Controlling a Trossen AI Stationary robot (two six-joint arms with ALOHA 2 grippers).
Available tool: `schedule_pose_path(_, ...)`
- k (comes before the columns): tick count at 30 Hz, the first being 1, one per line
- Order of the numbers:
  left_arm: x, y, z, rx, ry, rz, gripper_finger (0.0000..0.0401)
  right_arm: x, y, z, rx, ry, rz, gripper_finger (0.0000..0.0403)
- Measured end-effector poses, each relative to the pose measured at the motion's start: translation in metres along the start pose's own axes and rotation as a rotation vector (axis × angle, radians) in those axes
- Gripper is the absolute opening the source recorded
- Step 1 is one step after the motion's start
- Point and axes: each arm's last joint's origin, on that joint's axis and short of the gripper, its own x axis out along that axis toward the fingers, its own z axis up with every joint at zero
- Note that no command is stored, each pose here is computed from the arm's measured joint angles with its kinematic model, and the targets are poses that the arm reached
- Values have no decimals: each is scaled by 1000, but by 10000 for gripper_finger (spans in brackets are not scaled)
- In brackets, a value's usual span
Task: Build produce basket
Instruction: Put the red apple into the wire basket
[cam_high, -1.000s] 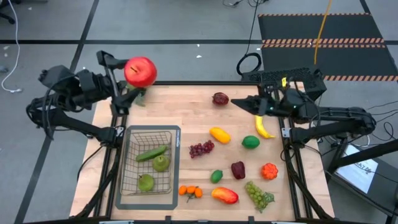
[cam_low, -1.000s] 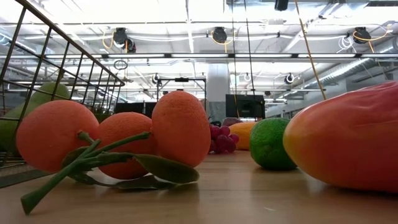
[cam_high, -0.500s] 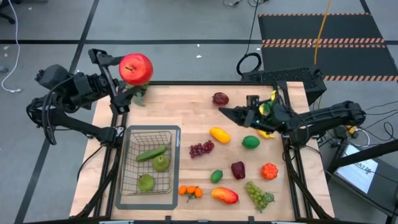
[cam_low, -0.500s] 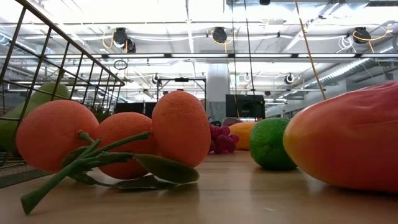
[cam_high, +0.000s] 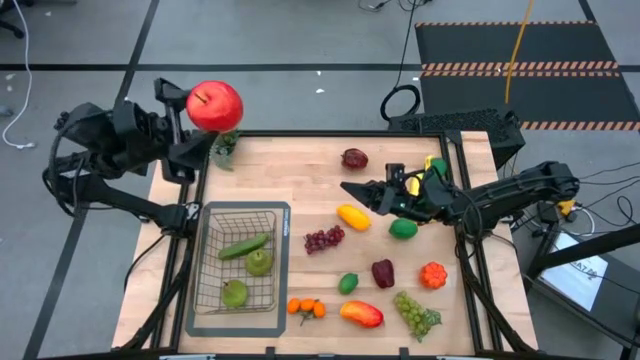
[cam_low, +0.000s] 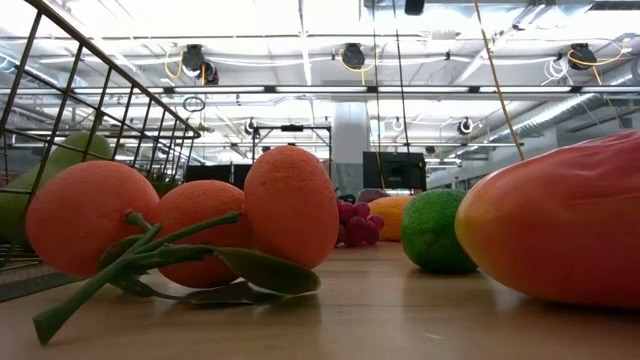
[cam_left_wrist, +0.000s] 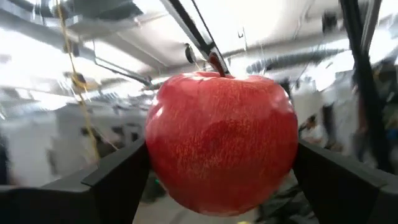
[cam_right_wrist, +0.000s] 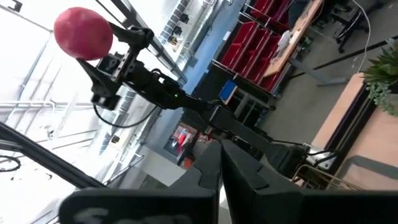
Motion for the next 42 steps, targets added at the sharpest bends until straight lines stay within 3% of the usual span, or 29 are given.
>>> schedule_pose_path(17, 0, 0, 0, -730, 1, -8, 367, 1, 0, -1, -51, 140, 84, 6)
schedule_pose_path(26, 0, 0, 0, -966, 3, -10, 367, -3, 6, -11, -48, 244, 151, 6)
schedule_pose_path(31, 1, -1, -1, -1128, 7, -9, 367, -4, 7, -13, -88, 297, 195, 6)
schedule_pose_path(36, 8, -4, -7, -1290, 28, 0, 367, -5, 7, -16, -210, 368, 253, 6)
schedule_pose_path(42, 18, -9, -17, -1420, 60, 17, 367, -7, 3, -19, -213, 406, 264, 6)
